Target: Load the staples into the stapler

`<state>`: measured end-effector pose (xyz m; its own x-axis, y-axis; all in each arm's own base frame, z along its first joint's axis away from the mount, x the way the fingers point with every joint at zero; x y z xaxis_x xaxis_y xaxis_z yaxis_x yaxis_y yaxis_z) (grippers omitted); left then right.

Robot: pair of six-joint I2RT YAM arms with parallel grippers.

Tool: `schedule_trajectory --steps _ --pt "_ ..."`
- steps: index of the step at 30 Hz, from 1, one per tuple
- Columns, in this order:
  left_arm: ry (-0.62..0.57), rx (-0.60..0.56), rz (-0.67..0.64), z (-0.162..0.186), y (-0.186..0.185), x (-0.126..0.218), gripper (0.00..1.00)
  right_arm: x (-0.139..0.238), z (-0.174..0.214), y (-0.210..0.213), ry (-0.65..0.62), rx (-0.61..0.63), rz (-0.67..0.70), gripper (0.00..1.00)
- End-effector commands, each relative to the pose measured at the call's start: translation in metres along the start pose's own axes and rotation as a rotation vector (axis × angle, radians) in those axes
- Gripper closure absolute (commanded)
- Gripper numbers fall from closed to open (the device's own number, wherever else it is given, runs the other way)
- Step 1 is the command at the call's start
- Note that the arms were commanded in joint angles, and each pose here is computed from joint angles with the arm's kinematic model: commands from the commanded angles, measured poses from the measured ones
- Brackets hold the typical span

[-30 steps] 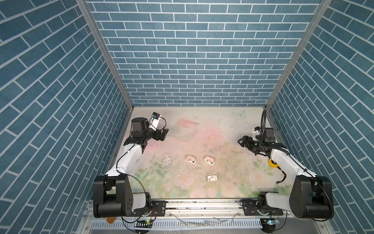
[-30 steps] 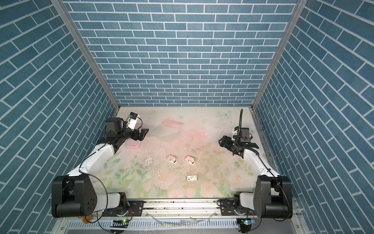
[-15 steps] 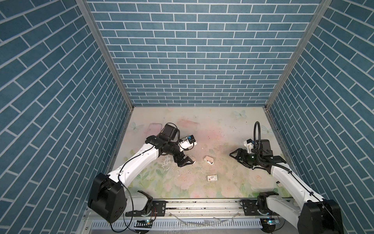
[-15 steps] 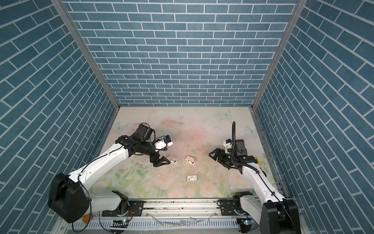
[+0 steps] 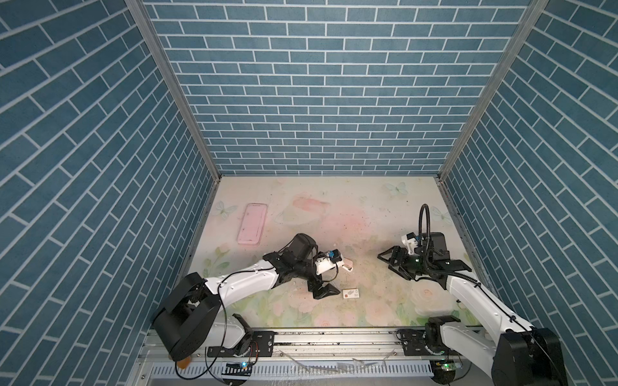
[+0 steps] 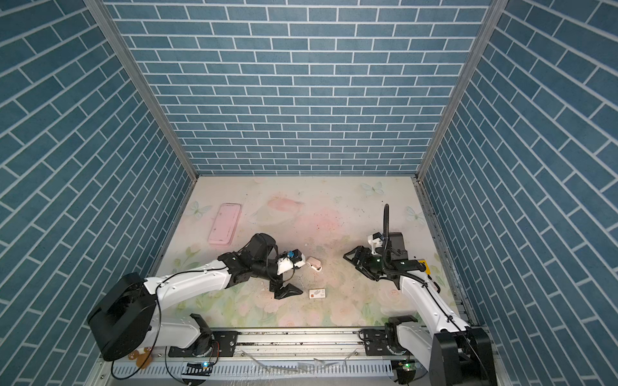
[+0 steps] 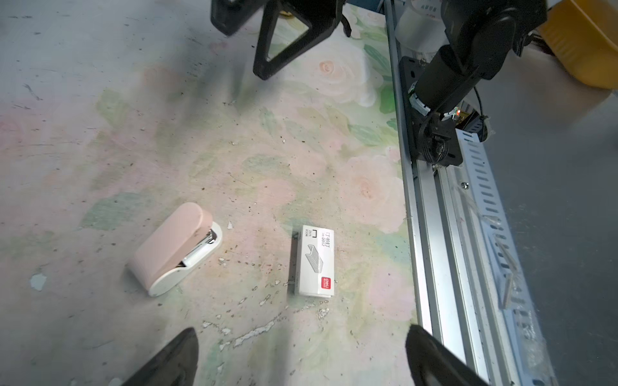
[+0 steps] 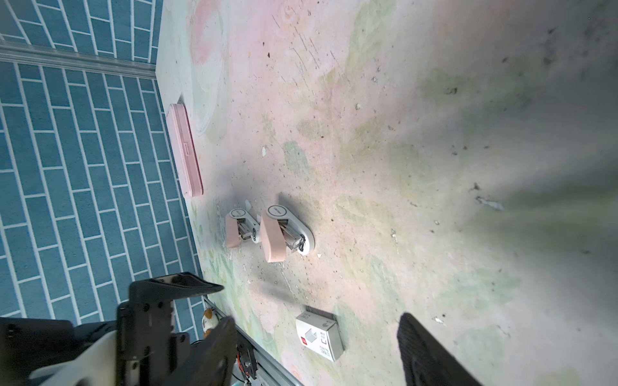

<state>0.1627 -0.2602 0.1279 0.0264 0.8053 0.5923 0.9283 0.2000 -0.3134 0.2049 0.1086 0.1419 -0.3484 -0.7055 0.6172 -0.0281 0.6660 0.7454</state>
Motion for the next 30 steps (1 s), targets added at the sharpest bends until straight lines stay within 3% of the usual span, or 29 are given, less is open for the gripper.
schedule_trajectory --steps 1,6,11,20,25,30 --pt "-0.092 -0.038 -0.058 -0.005 0.0 -0.011 0.02 0.003 0.006 0.007 0.023 -0.037 -0.055 0.24" --pt "-0.095 -0.072 -0.098 0.009 0.001 -0.024 0.05 -0.002 0.018 0.004 0.09 -0.055 -0.099 0.25" --pt "-0.118 -0.06 -0.111 0.011 0.006 -0.03 0.07 -0.011 0.026 -0.006 0.134 -0.093 -0.106 0.36" --pt "-0.073 -0.067 -0.037 0.029 -0.002 -0.05 0.12 -0.021 0.041 -0.014 0.181 -0.094 -0.11 0.49" --pt "-0.029 -0.056 0.009 0.035 -0.004 -0.056 0.14 -0.029 0.05 -0.015 0.22 -0.078 -0.106 0.49" --pt "0.005 -0.088 0.016 0.042 -0.008 -0.063 0.18 -0.036 0.058 -0.014 0.249 -0.055 -0.113 0.62"
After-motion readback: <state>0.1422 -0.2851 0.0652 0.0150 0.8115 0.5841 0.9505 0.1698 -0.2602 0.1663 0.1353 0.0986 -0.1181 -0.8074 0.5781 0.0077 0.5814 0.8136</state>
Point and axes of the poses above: each gripper's point midway between its finger pads, its own x axis back along the fingers, its own y axis along the line the jaws close on, z = x × y, the point moved 6 cm from there along x, back along the fingers, and after that the axes turned 10 degrees about x, right-handed, at the moved point
